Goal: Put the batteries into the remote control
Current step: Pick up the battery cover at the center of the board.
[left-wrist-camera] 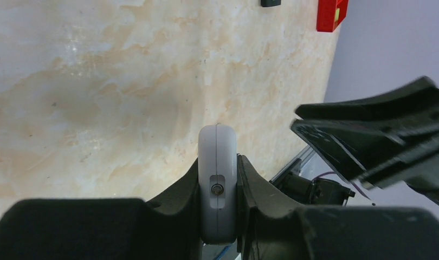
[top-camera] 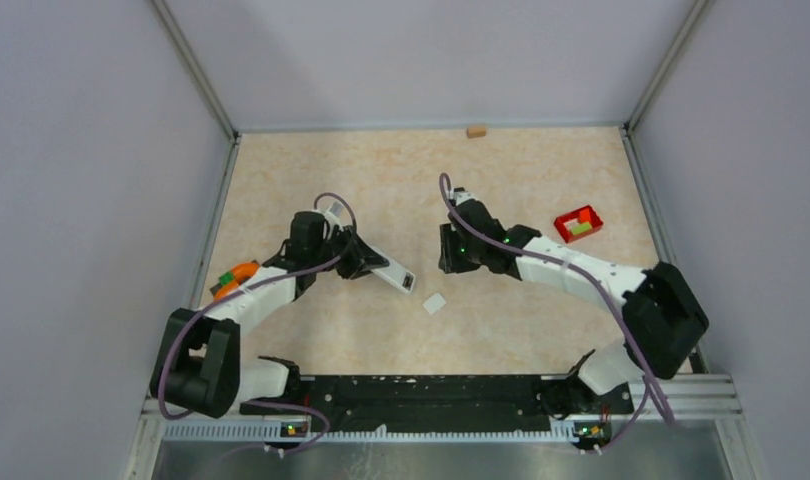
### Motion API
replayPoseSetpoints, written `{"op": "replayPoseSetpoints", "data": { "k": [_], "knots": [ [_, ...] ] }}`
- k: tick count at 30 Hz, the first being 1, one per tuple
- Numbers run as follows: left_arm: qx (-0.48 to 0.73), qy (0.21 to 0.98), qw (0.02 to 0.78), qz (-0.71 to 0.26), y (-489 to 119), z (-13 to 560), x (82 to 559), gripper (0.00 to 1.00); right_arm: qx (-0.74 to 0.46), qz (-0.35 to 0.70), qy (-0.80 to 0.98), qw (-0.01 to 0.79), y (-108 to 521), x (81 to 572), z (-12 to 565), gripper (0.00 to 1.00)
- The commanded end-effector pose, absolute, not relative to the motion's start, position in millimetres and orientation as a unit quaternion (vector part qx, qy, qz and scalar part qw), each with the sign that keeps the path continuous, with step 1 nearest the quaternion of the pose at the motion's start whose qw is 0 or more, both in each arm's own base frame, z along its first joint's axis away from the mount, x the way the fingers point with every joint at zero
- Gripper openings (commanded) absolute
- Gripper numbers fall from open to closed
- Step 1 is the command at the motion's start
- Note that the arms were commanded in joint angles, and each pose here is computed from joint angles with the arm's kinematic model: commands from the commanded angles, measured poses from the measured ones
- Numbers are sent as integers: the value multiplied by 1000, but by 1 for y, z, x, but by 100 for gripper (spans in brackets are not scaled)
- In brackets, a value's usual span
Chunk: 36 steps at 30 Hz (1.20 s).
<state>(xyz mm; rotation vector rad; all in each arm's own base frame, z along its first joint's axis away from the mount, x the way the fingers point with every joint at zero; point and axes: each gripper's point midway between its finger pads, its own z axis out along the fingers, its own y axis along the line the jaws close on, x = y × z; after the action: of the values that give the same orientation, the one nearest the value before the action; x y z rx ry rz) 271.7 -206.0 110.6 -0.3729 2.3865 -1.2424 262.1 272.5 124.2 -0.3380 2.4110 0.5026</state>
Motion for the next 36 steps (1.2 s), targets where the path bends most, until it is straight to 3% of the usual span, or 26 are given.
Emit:
{"op": "replayPoseSetpoints", "data": {
  "k": [1,8,14,36],
  "knots": [
    [-116,853,257,-438,-199,134,278,0,-67,167,942,283,273,278,88,26],
    [-111,863,283,-404,-185,144,269,0,-38,149,955,254,281,297,57,15],
    [-105,861,307,-392,-177,155,262,0,-47,144,966,211,282,285,31,6],
    [-110,858,338,-370,-168,165,267,0,-120,179,972,96,285,195,21,0]
  ]
}}
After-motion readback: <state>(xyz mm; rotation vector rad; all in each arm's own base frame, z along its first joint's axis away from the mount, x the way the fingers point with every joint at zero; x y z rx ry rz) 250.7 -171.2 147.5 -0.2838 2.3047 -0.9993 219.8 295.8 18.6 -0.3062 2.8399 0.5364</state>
